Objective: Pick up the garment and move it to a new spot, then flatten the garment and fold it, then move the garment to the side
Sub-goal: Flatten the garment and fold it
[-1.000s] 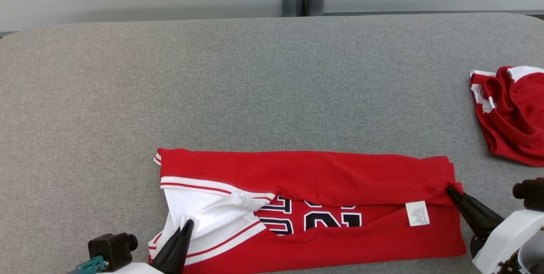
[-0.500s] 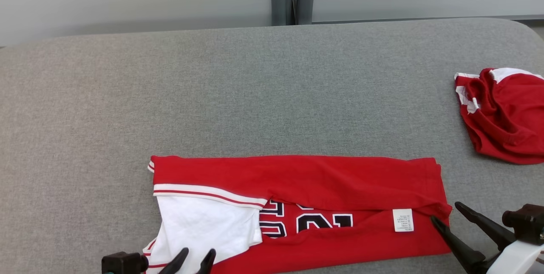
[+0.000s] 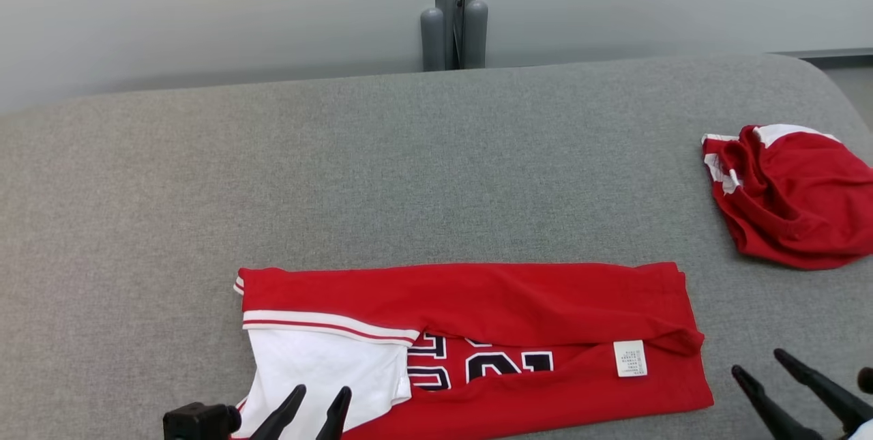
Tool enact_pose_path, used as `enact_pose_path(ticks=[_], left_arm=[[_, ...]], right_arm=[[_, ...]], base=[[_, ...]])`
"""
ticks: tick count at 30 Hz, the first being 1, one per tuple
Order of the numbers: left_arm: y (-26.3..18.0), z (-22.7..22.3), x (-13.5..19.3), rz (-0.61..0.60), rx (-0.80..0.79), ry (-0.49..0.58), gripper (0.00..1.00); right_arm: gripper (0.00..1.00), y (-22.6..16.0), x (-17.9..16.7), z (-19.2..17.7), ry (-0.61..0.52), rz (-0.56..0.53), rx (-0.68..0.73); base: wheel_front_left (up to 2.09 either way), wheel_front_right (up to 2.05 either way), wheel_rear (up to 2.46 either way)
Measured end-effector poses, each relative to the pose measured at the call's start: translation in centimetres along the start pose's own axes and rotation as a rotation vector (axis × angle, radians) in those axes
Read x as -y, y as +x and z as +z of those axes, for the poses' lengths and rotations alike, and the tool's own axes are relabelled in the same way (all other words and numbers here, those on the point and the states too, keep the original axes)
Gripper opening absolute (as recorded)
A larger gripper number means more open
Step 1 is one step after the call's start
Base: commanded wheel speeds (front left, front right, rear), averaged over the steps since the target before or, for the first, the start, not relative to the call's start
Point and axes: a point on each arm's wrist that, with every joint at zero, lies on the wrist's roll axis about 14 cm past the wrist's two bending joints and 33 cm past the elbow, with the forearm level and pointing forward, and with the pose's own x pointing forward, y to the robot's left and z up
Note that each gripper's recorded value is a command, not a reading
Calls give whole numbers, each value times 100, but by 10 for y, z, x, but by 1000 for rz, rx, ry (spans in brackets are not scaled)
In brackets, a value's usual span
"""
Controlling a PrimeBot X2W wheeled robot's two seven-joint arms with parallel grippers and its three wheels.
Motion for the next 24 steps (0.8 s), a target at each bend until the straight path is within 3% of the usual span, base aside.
enact_pose_path(ticks=[11, 24], left_arm=[[4, 56, 22, -29, 220, 93, 100], [-10, 82, 1, 84, 364, 134, 100]], right_arm=[[100, 3, 20, 40, 53, -91, 131], [100, 56, 16, 16, 276, -150, -14]], base=[[0, 0, 0], [0, 0, 0]])
